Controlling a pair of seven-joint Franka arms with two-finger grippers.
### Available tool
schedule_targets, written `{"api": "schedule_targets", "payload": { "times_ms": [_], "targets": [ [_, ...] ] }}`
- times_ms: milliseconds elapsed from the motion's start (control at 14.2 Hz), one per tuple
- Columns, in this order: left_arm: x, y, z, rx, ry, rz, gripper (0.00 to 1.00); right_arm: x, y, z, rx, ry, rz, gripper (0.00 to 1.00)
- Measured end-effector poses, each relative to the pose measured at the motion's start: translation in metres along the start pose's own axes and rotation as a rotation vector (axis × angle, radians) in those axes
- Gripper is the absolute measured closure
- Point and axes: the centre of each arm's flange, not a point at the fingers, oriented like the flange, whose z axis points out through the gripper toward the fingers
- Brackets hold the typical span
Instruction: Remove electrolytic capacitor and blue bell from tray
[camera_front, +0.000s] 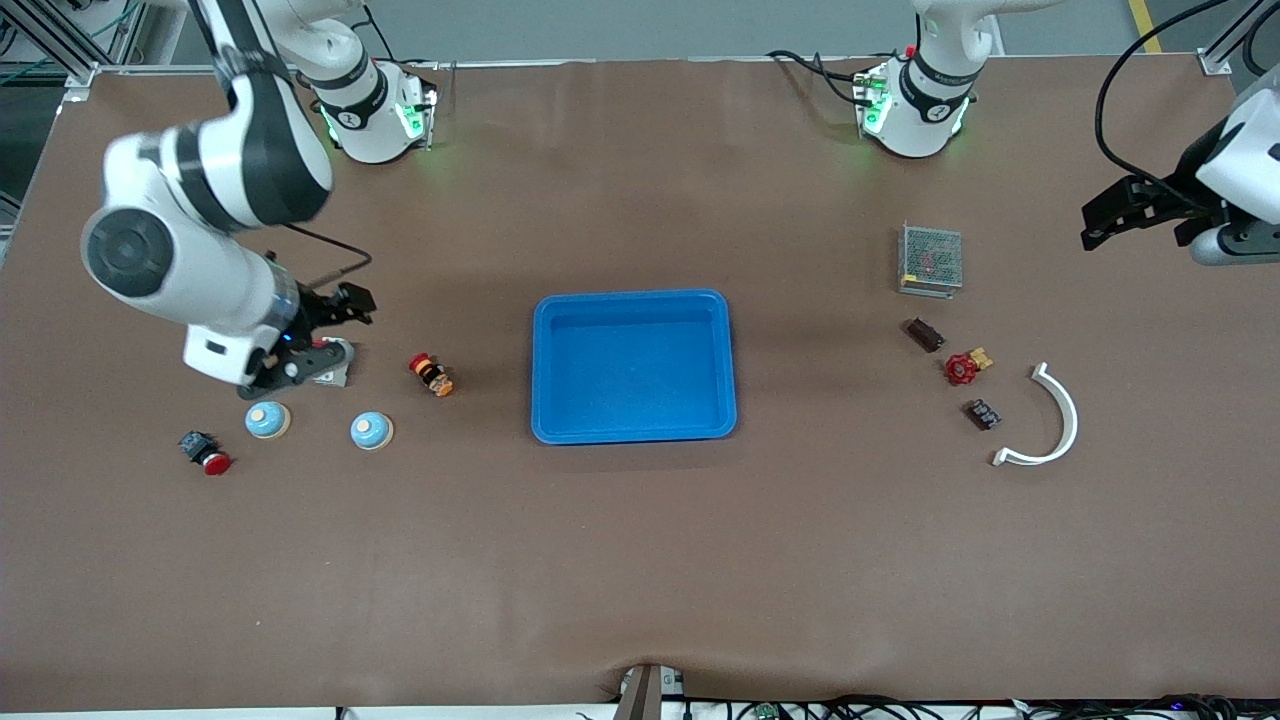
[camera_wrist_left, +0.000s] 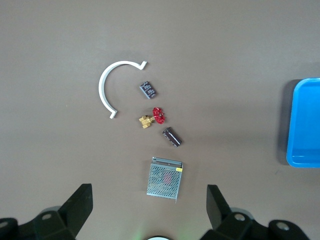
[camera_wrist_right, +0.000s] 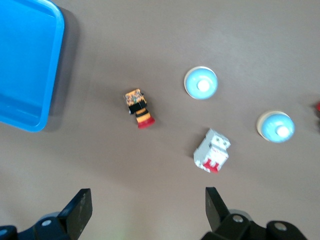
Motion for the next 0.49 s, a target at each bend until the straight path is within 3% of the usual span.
{"api": "schedule_targets", "payload": {
  "times_ms": [494],
  "targets": [
    [0.0, 0.003, -0.003, 0.0, 0.006, 0.005, 0.0, -0.084, 0.051, -0.095, 0.001, 0.123, 0.173, 0.0]
  ]
}}
